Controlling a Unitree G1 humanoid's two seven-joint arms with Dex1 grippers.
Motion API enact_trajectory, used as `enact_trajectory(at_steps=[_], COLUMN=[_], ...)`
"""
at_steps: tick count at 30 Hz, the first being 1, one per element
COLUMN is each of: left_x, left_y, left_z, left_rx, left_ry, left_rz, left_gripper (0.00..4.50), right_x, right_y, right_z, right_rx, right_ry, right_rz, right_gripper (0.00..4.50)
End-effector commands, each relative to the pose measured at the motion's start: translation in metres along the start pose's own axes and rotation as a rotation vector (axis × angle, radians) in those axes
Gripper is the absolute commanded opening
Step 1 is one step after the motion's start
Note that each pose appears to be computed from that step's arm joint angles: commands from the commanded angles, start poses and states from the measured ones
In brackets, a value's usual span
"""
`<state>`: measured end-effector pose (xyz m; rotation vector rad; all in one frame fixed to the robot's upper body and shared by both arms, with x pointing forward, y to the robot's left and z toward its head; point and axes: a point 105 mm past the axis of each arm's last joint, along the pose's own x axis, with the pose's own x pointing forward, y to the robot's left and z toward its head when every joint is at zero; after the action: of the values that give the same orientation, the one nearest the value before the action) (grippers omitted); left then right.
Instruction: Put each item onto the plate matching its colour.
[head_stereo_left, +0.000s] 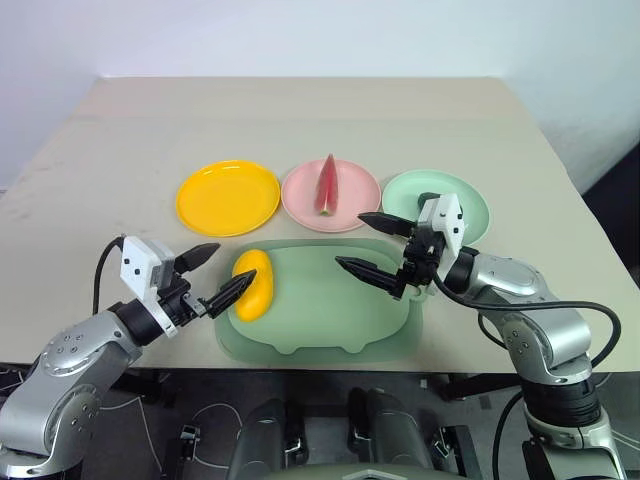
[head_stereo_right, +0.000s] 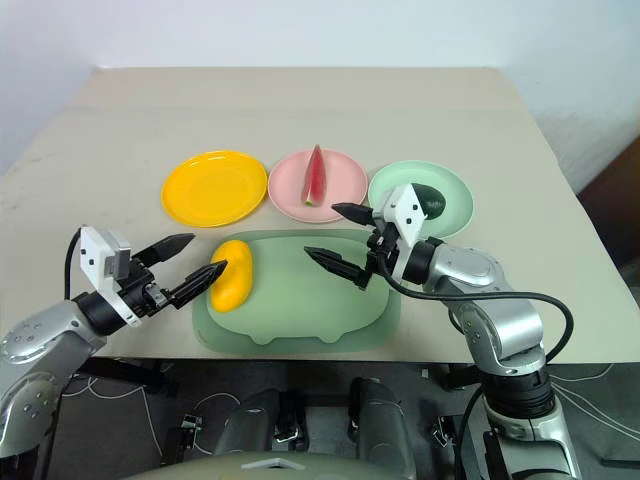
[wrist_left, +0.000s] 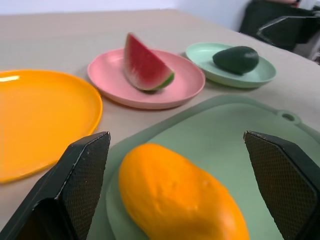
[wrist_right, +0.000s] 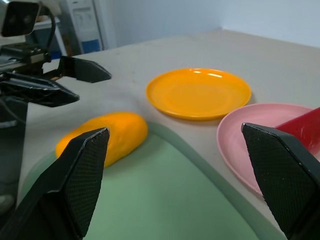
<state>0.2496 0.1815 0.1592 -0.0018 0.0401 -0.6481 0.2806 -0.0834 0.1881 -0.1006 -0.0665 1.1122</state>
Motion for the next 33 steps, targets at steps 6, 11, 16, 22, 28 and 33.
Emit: enact_trajectory(at_steps=[6, 11, 16, 22, 28, 33], left_x=[0.008, 0.024, 0.033, 0.043, 0.054, 0.059], left_y=[-0.008, -0.01, -0.02, -0.023, -0.021, -0.018], left_z=[-0.009, -0.014, -0.02, -0.034, -0.036, -0.037], left_rx=[-0.058, -0.131, -0.182, -0.209, -0.207, -0.196], left_ry=[0.02, 0.019, 0.018, 0.085, 0.127, 0.159], left_rz=[0.085, 0.123, 0.071, 0.076, 0.077, 0.068], left_gripper=[4.5, 4.5, 4.5, 4.5, 4.5, 4.5], right_x=[-0.001, -0.001, -0.007, -0.016, -0.017, -0.02], right_y=[0.009, 0.001, -0.003, 0.011, 0.008, 0.005], right_z=[0.011, 0.015, 0.016, 0.008, 0.006, 0.003], right_rx=[-0.011, -0.029, -0.009, 0.015, 0.007, -0.001], right_ry=[-0.033, -0.032, -0.038, -0.023, -0.025, -0.012], right_rz=[0.07, 0.052, 0.045, 0.067, 0.037, 0.022], right_gripper=[4.48, 4.48, 4.48, 4.48, 4.48, 4.48])
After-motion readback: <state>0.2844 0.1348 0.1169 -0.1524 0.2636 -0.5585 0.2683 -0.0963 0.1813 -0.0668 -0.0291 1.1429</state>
